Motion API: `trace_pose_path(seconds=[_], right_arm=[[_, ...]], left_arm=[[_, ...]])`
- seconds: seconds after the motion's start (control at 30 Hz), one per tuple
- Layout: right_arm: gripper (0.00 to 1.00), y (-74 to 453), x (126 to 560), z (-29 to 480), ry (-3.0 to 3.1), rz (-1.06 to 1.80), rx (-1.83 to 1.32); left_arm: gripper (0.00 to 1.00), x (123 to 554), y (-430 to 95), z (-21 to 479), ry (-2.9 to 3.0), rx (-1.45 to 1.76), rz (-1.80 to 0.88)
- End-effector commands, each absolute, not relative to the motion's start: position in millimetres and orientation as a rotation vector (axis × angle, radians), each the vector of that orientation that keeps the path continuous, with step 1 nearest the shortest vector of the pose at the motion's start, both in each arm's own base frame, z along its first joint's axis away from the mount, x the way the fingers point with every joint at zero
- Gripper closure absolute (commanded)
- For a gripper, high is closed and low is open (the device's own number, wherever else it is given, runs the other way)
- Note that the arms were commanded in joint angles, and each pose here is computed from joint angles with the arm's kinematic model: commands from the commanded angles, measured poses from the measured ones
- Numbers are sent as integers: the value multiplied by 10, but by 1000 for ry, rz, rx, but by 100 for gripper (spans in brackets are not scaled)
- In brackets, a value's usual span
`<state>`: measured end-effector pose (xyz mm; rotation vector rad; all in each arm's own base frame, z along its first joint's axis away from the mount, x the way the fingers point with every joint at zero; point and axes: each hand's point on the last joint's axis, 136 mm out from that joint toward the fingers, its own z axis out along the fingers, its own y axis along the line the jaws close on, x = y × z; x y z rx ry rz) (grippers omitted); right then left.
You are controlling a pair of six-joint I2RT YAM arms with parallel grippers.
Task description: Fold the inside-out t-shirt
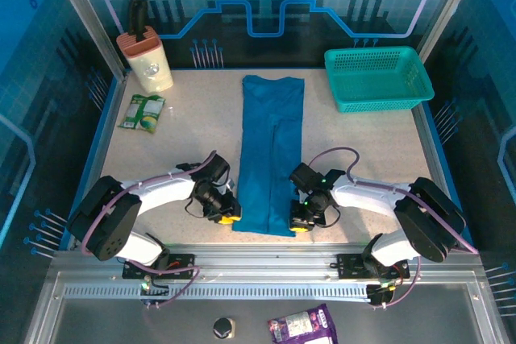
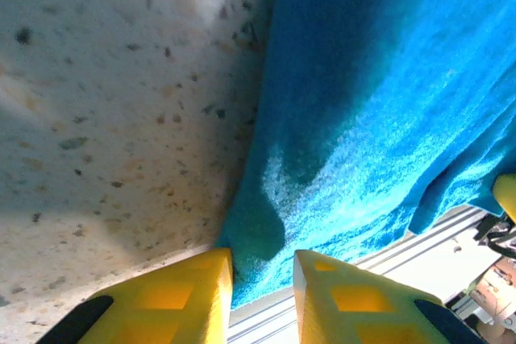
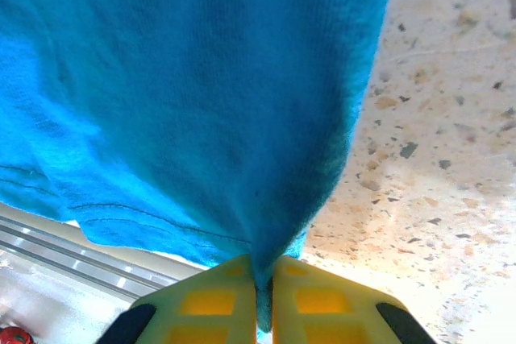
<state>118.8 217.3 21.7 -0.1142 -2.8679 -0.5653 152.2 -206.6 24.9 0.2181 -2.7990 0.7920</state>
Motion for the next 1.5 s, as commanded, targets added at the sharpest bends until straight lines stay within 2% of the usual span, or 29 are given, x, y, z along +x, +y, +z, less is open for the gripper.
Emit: trace_pose_path(seconds=[0.0,0.23,0.37,0.63,0.77,1.0,1.3,1.37,1.47], right_arm=[[87,2140,1201,216,-2857,-545,-127],[88,2138,1199,198,-2853,-543,-124],[88,2147,1212,209,-2854,-545,-118],[88,2178,1233,234,-2855,-558,-117],[88,2188,1231,232,-2849,-564,-116],[88,2193,1227,230,-2846,-567,-119],[89,2207,1244,229,-2847,-565,-111],[89,2198,1245,227,-2850,-556,-109],[91,2154,1238,232,-2859,-527,-108]], left_arm=[[72,1317,-2059,213,-2726,207,764],[73,1236,-2021,213,-2725,220,736],[69,1280,-1934,218,-2779,229,661],[65,1346,-2076,169,-2761,220,720],[68,1347,-2174,173,-2745,207,760],[78,1354,-2197,213,-2752,196,764],[74,1386,-2208,193,-2758,192,753],[78,1397,-2198,195,-2766,190,743],[90,1423,-2198,255,-2788,167,760]])
